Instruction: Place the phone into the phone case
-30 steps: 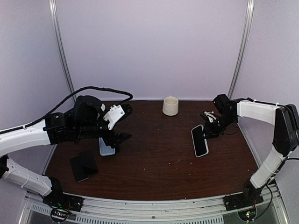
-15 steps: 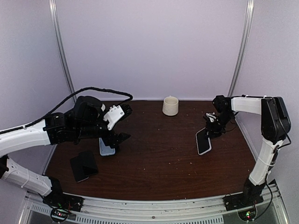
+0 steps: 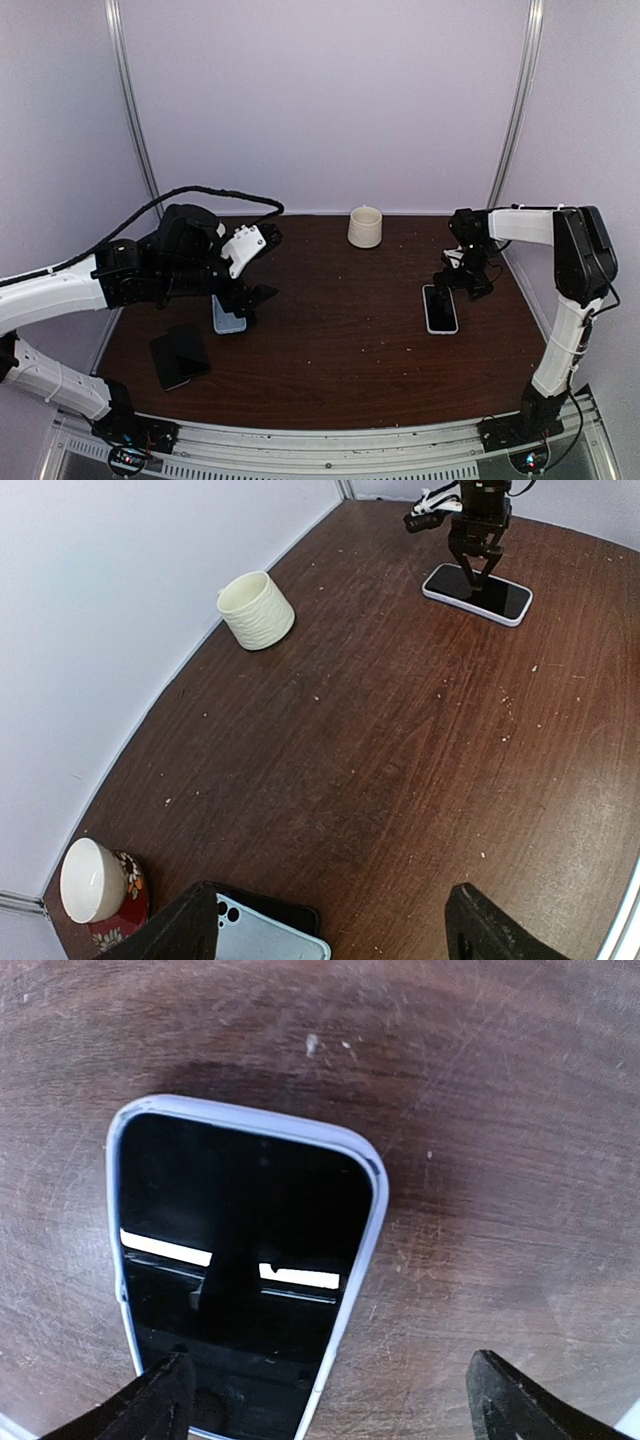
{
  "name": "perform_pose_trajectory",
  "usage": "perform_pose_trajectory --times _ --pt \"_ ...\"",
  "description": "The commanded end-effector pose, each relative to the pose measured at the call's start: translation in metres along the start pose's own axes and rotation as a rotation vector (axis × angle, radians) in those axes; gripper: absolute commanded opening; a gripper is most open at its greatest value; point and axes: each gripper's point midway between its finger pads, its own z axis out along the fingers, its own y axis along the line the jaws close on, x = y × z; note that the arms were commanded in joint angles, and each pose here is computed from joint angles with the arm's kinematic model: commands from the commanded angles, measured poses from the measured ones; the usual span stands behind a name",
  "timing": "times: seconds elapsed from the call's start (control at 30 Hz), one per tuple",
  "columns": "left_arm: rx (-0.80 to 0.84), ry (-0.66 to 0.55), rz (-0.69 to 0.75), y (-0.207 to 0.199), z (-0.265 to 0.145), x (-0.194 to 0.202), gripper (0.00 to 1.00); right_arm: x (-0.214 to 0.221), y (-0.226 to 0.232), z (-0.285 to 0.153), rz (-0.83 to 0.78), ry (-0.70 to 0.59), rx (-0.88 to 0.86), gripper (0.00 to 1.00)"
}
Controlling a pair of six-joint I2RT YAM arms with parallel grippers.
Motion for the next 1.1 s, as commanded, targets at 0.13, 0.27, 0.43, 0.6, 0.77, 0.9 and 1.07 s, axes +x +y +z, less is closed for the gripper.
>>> perform_pose_trajectory --times 0.13,0.27,0.43,0.6,0.77,0.9,1.07 --pt "-0.025 -0.032 -0.010 0.009 -0.003 -0.015 0.83 -0.013 0.037 -0.024 -0.029 -0.178 0.191 0.99" --pt "-0.028 -0.029 -0.008 0.009 -0.003 -0.013 0.83 -0.008 0.064 -0.019 -0.101 -0.194 0.232 1.00" --pt "-0.030 -0.032 -0.008 0.010 -0.003 -0.014 0.83 0.008 0.048 -0.008 -0.136 -0.140 0.381 1.00" --pt "-0.026 -0.028 -0.006 0.009 -0.002 -0.013 0.83 0.024 0.033 0.001 -0.154 -0.085 0.447 0.99" --pt "-0.026 -0.025 -0.005 0.009 -0.001 -0.013 0.83 0.028 0.023 0.002 -0.170 -0.066 0.498 0.99" --pt "-0.028 -0.017 -0.003 0.009 0.001 -0.011 0.83 0.025 0.025 -0.003 -0.172 -0.080 0.497 1.00" --pt "-0.080 0.047 -0.032 0.017 0.012 -0.001 0.88 0.014 0.046 -0.015 -0.189 -0.140 0.412 0.99"
